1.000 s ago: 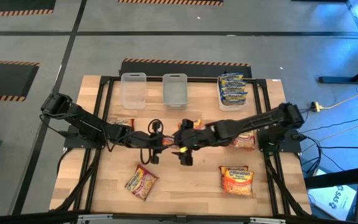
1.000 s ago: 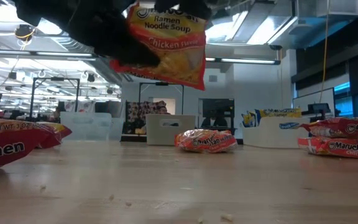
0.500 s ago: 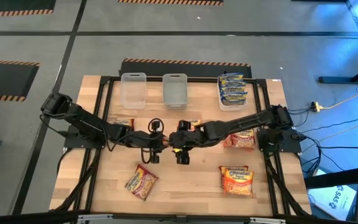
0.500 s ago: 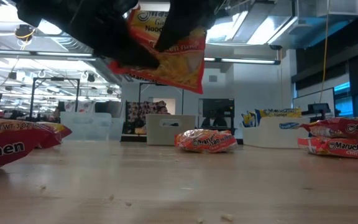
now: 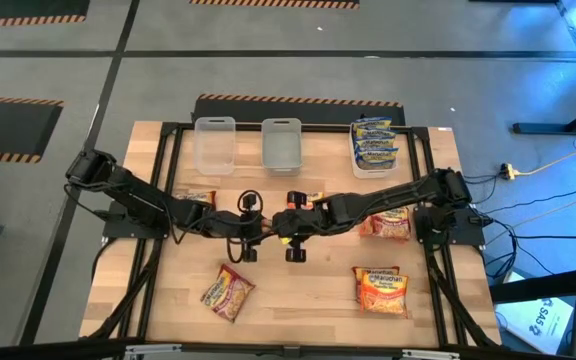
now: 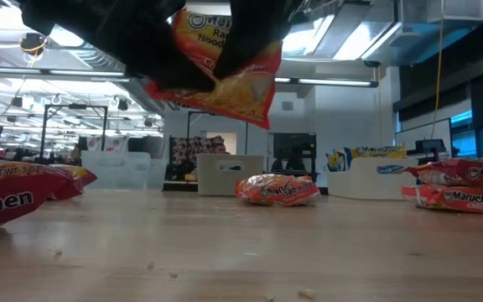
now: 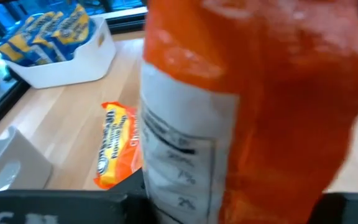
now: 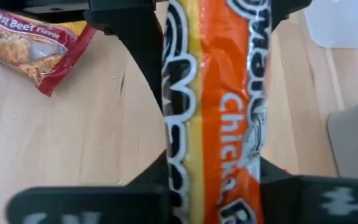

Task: Sort Maruchan noodles
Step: Put the orange noodle pack into the gray bin

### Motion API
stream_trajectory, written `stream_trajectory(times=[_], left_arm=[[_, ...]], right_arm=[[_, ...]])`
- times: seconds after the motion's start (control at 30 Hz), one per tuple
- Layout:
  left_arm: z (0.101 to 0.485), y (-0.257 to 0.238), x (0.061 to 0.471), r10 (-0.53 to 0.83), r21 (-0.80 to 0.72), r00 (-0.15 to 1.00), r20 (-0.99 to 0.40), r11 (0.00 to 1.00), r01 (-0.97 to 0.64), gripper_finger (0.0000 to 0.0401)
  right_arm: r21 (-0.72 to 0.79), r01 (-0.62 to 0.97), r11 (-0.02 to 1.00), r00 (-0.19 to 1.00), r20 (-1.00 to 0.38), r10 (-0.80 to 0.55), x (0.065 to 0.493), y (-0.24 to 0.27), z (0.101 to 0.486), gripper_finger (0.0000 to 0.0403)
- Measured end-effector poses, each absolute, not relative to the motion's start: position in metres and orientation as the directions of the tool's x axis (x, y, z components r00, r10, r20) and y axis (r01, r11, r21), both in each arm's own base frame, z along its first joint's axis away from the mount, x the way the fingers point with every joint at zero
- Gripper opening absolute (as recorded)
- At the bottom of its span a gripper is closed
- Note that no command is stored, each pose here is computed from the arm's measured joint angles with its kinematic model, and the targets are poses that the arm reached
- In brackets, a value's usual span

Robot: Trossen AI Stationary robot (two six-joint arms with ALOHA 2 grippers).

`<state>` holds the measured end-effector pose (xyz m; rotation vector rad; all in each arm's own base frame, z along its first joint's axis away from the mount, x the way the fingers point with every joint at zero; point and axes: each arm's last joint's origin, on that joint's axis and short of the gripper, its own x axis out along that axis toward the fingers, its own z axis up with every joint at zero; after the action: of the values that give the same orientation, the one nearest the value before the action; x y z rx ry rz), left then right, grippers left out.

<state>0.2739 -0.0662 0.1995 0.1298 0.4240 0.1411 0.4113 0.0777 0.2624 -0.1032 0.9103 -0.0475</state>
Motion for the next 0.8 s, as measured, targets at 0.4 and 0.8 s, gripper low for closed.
stream_trajectory(times=[0.4,0.8], left_arm=[[0.214,-0.066,0.262,0.15,0.154,0.903,-0.402,0.983,-0.094,0.0119],[0.247,-0.058,0.228,0.141,0.147,0.913,-0.384,0.985,-0.091,0.0119]], right_arm=[[-0.156,-0.018,0.988,0.629,-0.77,-0.11,0.411,0.077,0.269,0.0041],[-0.193,0.015,0.981,0.67,-0.726,-0.153,0.408,0.061,0.289,0.0034]])
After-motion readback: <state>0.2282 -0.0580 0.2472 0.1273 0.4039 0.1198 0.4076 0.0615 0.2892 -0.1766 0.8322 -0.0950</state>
